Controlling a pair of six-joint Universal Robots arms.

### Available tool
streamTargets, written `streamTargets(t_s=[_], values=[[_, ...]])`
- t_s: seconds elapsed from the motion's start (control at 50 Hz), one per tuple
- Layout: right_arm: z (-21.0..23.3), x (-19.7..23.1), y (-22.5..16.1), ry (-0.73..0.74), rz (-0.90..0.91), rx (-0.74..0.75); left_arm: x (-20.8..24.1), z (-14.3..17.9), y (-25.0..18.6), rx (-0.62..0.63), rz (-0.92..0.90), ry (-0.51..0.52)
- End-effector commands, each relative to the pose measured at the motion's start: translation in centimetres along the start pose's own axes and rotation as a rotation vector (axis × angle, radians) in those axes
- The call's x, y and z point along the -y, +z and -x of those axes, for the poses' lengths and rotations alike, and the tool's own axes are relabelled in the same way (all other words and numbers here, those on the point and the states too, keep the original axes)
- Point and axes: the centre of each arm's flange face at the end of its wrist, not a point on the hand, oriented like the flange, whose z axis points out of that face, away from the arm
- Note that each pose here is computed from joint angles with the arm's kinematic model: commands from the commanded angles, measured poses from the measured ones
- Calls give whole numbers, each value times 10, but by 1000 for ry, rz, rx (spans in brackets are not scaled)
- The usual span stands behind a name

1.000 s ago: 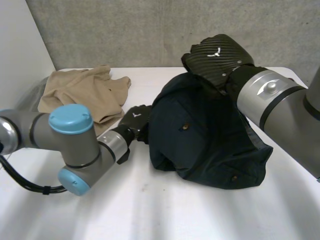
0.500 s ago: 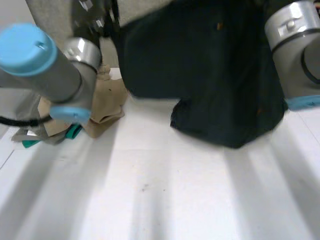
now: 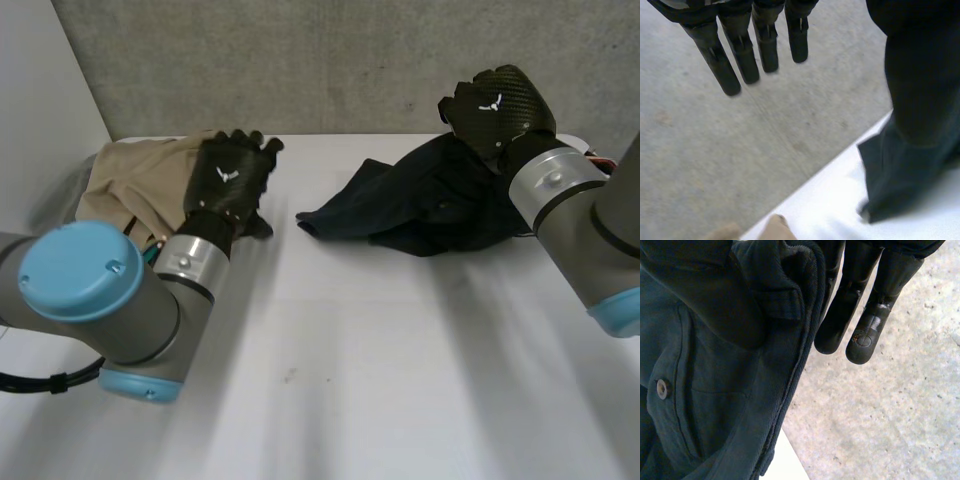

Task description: Fold the laundry.

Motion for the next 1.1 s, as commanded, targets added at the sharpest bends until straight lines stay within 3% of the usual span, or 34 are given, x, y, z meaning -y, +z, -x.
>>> streamTargets(t_s=[0.02, 0.22, 0.3, 0.48, 0.7, 0.9, 1.0, 1.1], values=[[-11, 30, -13, -5, -80, -5, -28, -13, 2, -52, 90, -87], [-5, 61, -43, 4, -101, 56, -52, -50, -6, -132, 247, -273], [4, 70, -49, 3, -121, 81, -58, -52, 0, -110, 269, -272], [3, 79, -63, -5, -143, 82, -55, -28, 16, 69, 242, -263], [2, 76, -64, -7, -128, 80, -66, -24, 6, 97, 285, -251], [4, 76, -67, -5, -130, 86, -66, 1, 23, 149, 248, -255], [2, 81, -71, -5, -144, 79, -67, -7, 37, 118, 197, -263], [-1, 85, -74, -4, -156, 68, -81, -44, 42, -59, 189, -278]])
